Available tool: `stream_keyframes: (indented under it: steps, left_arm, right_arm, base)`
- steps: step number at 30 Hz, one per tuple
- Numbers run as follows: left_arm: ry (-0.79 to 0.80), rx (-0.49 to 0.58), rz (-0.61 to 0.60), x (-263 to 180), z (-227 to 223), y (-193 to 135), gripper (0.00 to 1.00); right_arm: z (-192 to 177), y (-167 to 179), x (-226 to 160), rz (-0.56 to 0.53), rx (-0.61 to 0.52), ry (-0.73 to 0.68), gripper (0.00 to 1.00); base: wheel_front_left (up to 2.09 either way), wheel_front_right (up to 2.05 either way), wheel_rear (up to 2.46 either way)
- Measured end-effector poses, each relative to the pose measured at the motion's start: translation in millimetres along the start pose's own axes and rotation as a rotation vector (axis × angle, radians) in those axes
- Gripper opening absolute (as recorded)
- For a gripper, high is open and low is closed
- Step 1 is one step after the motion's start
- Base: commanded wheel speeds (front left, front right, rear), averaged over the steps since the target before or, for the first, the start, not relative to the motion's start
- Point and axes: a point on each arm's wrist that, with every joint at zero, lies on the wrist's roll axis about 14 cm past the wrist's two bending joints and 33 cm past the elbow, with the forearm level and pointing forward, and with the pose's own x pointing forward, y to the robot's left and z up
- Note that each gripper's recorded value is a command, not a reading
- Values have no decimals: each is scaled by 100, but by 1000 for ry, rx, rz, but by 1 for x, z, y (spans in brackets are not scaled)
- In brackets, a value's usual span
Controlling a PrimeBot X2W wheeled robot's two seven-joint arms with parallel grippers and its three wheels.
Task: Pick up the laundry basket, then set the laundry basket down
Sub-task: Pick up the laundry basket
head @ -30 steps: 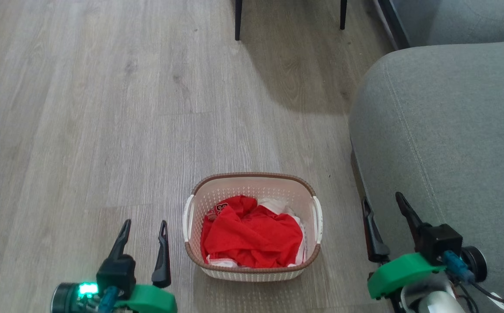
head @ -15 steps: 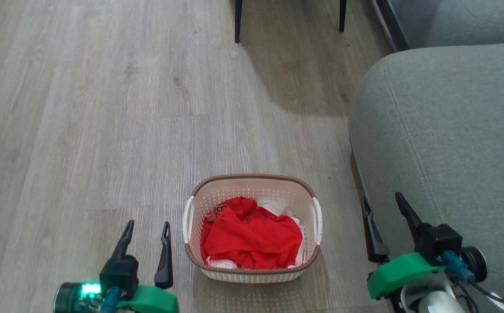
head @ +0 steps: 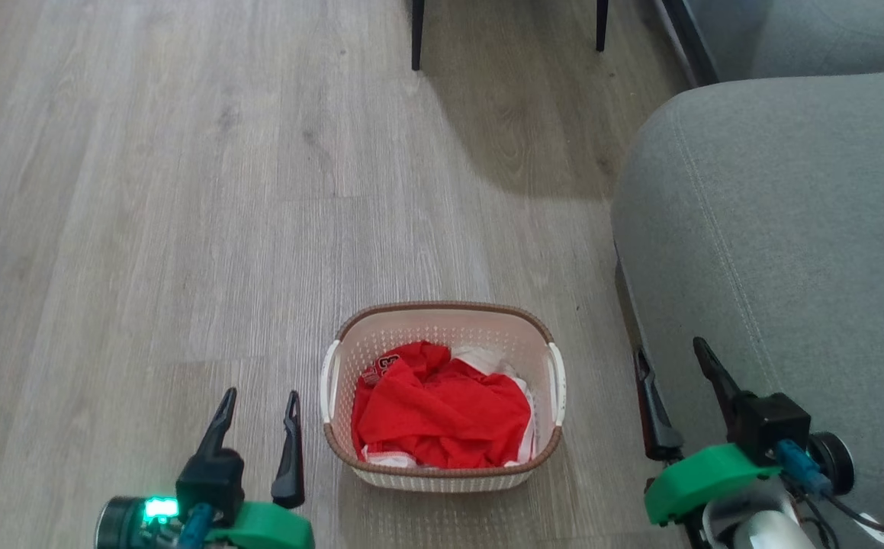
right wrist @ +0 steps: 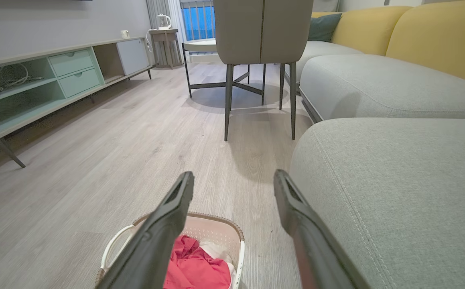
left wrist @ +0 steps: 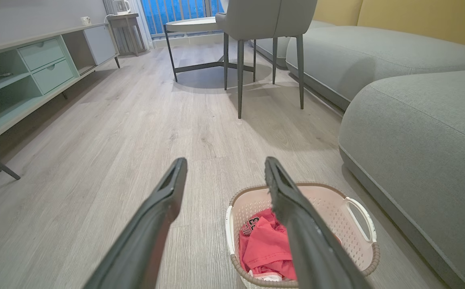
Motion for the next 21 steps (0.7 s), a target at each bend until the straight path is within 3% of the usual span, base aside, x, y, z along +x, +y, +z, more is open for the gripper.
stream_keyframes:
  steps: [11, 21]
  left_arm:
    - [85, -37, 21, 13, -26, 7, 100]
    - [170, -61, 5, 70, -60, 8, 100]
  right_arm:
    - [-30, -13, 11, -26, 3, 89, 100]
    - [-67, -31, 69, -23, -1, 167, 100]
  base:
    - [0, 0, 0]
    - [0, 0, 0]
